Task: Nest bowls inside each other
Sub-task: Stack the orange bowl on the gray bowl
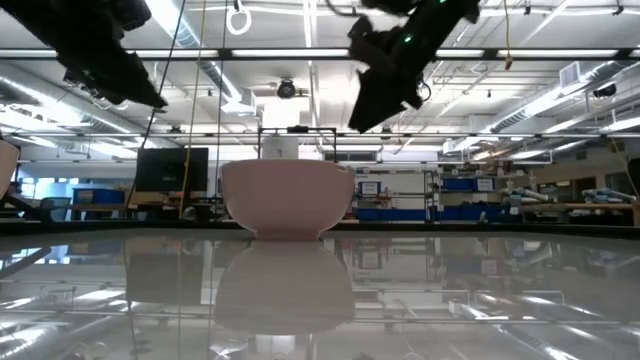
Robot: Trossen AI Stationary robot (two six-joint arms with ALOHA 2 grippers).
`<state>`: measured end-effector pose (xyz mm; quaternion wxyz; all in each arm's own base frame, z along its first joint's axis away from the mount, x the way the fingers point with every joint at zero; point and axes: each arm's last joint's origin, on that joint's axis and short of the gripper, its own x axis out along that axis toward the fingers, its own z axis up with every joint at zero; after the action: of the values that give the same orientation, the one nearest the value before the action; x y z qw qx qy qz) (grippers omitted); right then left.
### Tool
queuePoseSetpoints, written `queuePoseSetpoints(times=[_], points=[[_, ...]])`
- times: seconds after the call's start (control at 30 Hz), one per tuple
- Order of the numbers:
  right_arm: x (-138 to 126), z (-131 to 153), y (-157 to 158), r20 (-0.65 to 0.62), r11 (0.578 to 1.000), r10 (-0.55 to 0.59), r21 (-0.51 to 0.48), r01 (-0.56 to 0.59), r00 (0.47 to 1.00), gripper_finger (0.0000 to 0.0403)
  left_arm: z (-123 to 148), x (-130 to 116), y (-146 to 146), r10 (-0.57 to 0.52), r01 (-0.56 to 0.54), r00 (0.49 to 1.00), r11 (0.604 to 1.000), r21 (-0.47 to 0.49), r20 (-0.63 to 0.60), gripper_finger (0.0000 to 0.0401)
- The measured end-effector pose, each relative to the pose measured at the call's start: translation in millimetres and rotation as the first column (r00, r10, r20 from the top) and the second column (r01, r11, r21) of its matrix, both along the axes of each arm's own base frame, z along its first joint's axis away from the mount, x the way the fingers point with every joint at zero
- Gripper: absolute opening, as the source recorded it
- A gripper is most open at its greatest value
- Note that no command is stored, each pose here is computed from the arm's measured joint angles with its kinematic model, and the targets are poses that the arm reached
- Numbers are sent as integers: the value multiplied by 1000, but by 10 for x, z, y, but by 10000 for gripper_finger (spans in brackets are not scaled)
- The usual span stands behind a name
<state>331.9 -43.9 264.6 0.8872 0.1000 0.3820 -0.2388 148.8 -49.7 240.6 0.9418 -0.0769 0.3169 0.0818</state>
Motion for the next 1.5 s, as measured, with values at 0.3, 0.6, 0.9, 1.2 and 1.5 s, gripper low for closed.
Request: queuePoseSetpoints(times=[0.3,0.6,0.9,1.2,1.5], points=[[-436,20,424,175,999,-5,49,-4,985,138,9,17,-294,-113,58,904,988,-143,-412,172],[-551,-92,550,275,994,-17,108,-14,961,138,-111,-78,-518,-177,56,836,969,-239,-520,172],[-541,-108,648,272,993,22,104,-52,962,138,-133,-101,-575,-187,67,825,970,-236,-533,172],[-489,-96,733,334,987,6,148,-59,943,138,-134,-76,-538,-196,92,825,972,-215,-530,172],[197,-587,1022,395,938,162,222,-266,904,137,-134,-76,-535,-204,109,823,973,-205,-531,172]])
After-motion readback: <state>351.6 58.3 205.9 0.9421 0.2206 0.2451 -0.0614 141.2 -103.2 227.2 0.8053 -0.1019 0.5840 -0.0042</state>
